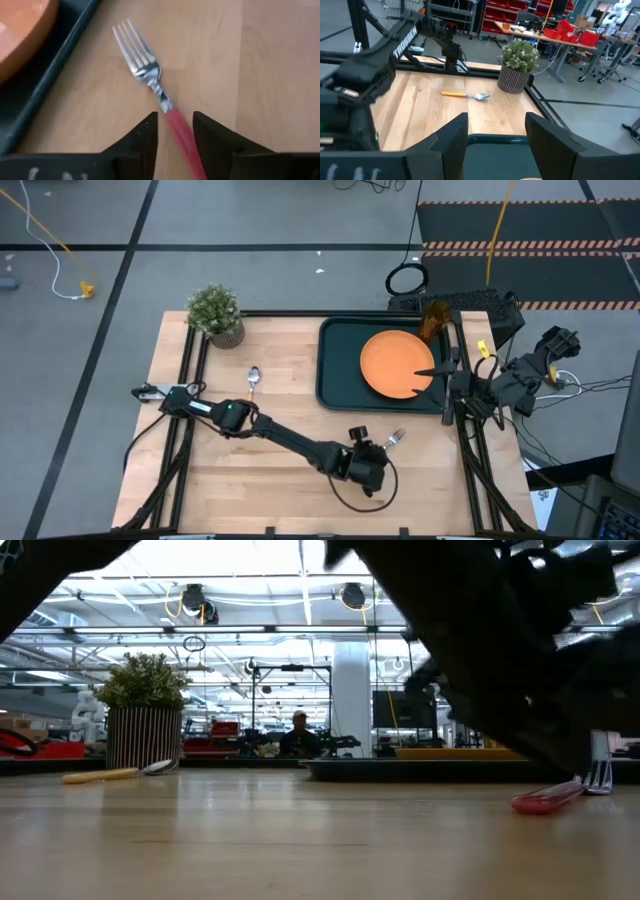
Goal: Pick and place plate/cup/fork/spoon on tray
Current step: Put the pink fork on the left side of the orange plate
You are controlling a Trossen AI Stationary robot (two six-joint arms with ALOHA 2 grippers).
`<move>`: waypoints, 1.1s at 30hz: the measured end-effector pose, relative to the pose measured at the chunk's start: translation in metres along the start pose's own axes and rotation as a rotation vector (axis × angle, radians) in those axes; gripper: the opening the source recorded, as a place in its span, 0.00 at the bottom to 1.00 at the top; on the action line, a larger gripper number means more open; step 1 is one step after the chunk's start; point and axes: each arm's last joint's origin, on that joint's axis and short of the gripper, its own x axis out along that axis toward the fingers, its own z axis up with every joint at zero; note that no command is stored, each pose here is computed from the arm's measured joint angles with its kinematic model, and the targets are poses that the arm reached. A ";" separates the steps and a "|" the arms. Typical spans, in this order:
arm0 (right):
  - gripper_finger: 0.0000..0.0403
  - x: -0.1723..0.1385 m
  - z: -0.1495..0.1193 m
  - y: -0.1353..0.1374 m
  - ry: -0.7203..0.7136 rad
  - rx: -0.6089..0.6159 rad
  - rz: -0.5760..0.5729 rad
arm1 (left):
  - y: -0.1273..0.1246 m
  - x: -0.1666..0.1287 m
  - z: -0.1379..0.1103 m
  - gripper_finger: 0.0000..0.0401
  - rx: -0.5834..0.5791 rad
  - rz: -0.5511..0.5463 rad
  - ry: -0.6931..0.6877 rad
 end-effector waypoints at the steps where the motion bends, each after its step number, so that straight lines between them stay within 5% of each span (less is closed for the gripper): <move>1: 0.48 0.000 0.000 0.000 0.004 0.003 0.000 | 0.002 -0.005 0.001 0.29 0.011 0.003 0.017; 11: 0.48 0.002 -0.001 0.002 0.017 0.016 -0.001 | 0.007 -0.016 0.025 0.37 -0.184 -0.016 -0.114; 21: 0.48 0.004 -0.001 0.005 0.019 0.034 -0.001 | 0.000 0.012 0.006 0.56 -0.273 0.033 -0.134; 33: 0.48 0.005 -0.001 0.005 0.021 0.026 0.001 | -0.002 0.044 -0.017 0.44 -0.293 0.011 -0.087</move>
